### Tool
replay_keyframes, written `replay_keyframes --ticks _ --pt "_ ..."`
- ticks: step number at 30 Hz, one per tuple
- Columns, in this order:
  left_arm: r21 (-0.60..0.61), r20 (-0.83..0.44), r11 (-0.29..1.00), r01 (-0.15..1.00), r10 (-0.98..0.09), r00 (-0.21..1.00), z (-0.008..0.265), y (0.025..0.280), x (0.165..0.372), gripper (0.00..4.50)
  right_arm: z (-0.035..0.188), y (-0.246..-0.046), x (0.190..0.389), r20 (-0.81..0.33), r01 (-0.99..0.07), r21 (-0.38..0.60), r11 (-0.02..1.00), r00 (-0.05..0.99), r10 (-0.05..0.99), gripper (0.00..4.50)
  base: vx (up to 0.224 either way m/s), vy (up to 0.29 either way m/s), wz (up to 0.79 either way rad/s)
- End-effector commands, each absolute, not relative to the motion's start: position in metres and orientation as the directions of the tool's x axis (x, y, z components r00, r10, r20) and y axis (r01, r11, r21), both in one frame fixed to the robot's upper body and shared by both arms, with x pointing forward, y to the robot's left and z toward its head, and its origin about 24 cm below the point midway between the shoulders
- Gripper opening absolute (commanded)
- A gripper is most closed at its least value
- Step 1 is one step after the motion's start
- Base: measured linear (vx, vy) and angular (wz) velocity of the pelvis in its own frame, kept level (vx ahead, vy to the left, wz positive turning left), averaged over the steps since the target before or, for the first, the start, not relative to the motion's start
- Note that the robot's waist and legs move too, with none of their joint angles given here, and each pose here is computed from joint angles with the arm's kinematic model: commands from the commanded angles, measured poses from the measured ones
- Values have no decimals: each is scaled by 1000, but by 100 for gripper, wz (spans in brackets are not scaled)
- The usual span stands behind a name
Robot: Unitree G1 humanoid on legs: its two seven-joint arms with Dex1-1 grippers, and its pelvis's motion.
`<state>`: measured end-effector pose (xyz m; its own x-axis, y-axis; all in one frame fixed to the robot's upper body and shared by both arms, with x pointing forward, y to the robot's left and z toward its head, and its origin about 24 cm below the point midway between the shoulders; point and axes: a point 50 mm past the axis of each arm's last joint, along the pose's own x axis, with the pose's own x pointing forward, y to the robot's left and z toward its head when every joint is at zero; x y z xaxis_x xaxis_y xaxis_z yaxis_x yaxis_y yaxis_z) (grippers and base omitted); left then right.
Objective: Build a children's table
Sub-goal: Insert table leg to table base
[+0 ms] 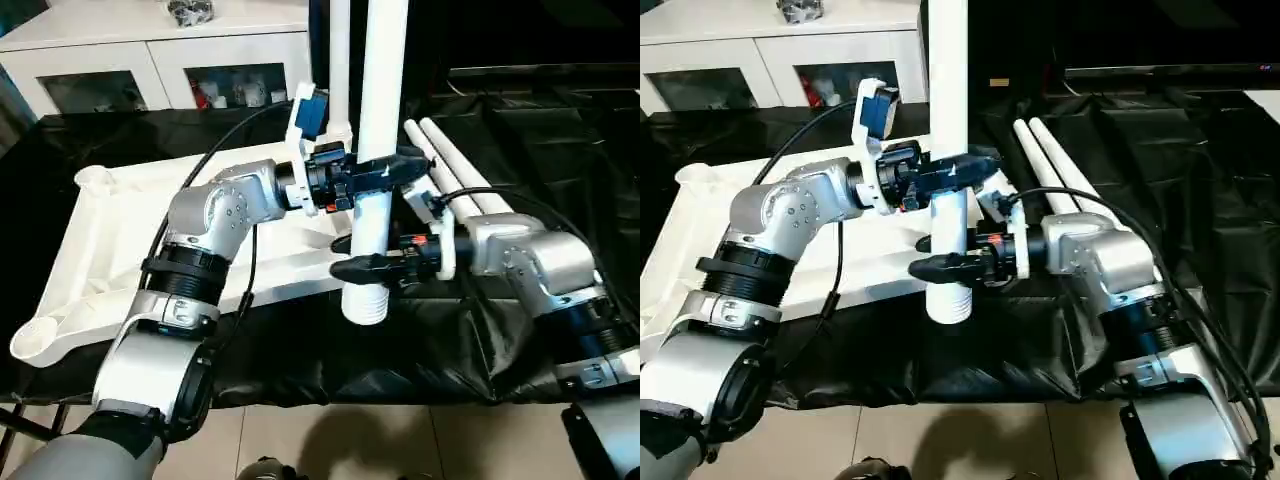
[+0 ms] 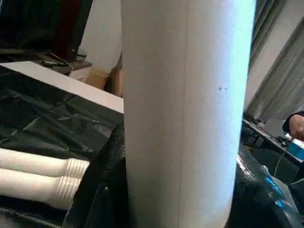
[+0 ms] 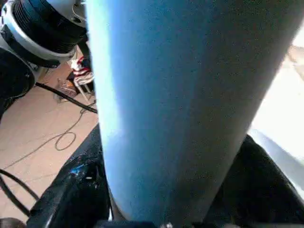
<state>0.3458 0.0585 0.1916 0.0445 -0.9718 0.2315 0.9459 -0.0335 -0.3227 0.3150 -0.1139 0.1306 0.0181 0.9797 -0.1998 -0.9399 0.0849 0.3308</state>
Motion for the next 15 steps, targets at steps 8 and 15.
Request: replay_keyframes --ticks 8,15 --pt "-275 231 -59 960 -973 6 203 57 344 182 126 -113 308 -210 -923 380 57 -26 977 207 0 0 0" --pt "-269 229 -52 962 -973 11 203 56 345 182 124 -113 307 -216 -920 387 64 -23 976 191 0 0 0"
